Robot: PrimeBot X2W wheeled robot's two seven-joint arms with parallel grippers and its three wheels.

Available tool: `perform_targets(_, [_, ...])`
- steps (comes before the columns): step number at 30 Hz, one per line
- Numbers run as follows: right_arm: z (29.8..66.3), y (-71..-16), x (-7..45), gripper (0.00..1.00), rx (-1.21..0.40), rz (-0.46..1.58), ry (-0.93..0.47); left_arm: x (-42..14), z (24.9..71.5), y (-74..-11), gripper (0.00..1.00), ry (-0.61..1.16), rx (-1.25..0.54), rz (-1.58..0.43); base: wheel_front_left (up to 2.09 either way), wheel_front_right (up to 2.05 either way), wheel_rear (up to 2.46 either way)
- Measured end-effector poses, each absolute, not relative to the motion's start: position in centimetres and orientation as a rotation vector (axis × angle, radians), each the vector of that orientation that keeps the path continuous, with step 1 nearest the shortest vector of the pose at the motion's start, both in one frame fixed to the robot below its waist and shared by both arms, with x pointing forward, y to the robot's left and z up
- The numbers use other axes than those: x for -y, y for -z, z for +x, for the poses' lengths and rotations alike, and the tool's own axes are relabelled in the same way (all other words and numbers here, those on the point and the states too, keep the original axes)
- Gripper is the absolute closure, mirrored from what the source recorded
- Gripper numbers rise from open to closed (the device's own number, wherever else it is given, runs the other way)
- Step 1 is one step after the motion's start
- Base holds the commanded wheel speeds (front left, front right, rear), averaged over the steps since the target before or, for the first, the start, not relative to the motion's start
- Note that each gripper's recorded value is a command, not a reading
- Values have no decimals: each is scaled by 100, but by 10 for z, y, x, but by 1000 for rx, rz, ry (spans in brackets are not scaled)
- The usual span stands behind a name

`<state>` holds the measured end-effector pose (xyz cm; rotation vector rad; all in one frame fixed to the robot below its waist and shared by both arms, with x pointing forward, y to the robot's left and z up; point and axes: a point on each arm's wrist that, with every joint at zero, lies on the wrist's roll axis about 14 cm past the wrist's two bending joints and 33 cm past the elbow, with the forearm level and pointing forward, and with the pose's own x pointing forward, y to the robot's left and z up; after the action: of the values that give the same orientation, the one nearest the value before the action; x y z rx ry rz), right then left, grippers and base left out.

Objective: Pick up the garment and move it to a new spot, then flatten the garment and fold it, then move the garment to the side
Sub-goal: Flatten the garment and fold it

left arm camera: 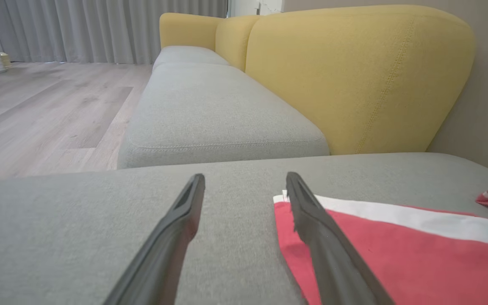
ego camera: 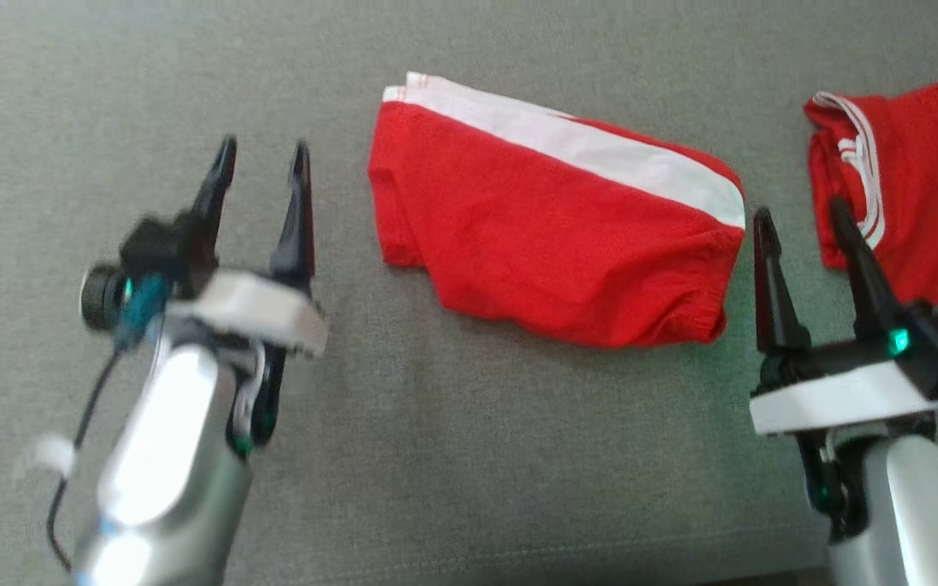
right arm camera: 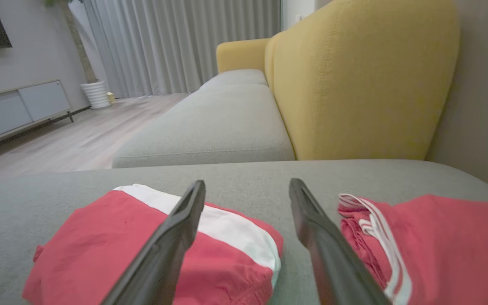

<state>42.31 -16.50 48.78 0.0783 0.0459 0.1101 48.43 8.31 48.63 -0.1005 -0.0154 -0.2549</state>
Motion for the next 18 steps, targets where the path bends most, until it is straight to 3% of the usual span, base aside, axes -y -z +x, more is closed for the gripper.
perform_targets(9, [399, -492, 166, 0, -70, 69, -106, -105, 436, -472, 0, 198, -32, -83, 0, 0, 0])
perform_targets(18, [395, -496, 167, 0, -75, 70, -104, -113, 429, -479, 0, 184, -22, -66, 0, 0, 0])
